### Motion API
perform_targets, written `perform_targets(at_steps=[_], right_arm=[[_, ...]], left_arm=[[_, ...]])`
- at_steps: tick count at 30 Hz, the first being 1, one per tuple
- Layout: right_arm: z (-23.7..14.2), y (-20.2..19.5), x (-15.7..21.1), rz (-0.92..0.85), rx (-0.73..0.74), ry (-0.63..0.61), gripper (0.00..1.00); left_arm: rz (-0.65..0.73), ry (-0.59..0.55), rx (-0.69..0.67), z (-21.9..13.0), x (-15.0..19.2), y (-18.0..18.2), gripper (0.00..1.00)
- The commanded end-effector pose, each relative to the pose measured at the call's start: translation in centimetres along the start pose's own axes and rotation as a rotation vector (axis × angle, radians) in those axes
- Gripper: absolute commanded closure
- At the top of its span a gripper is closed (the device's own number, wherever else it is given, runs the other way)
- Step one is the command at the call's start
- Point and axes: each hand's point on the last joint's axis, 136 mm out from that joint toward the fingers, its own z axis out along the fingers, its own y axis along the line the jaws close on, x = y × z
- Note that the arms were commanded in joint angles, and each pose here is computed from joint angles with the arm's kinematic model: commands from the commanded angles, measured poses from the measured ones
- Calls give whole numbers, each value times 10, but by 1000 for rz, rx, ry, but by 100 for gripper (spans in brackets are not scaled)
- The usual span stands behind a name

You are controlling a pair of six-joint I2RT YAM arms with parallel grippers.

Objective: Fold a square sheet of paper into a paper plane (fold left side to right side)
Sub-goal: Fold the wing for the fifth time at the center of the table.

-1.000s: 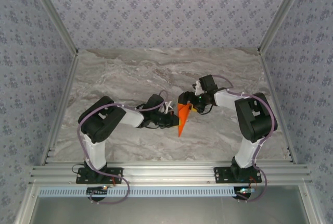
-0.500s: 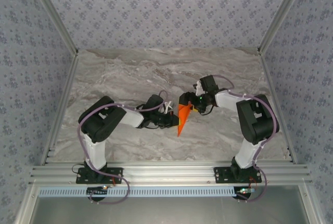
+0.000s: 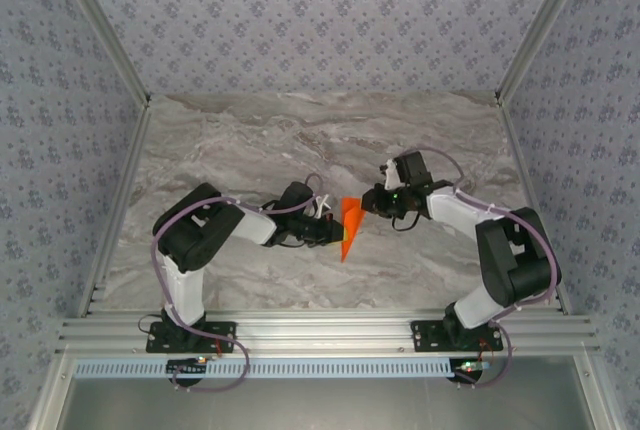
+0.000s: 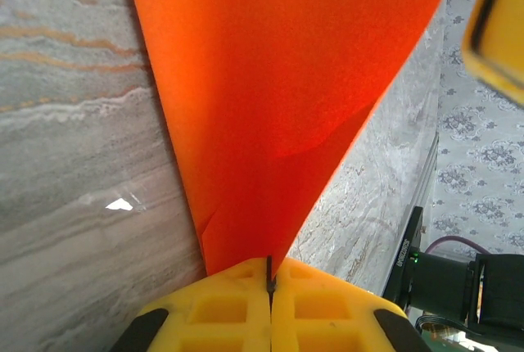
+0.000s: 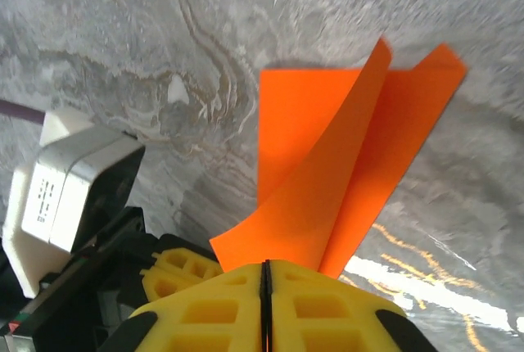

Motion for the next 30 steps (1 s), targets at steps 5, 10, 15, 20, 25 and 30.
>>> perform_targets(at_steps=[5,10,15,20,25,30], right_arm=[[13,6,10,-11,-35,21,94],[24,5,9,-15,-48,32,94],[31,0,8,-23,-42,28,94],[36,-6,8,-26,-32,23,95],[41,-11,8,-30,-19,21,95],[44,-15,7,-29,-10,17,95]], left_arm=[[-15,-2,-13,1,0,11,96],[-16,-2,-12,1,-1,10,98],[-21,-2,-18,1,0,12,100],[-26,1,-22,2,0,14,100],[-30,7,-21,3,1,14,100],[-46,22,-15,5,3,15,100]])
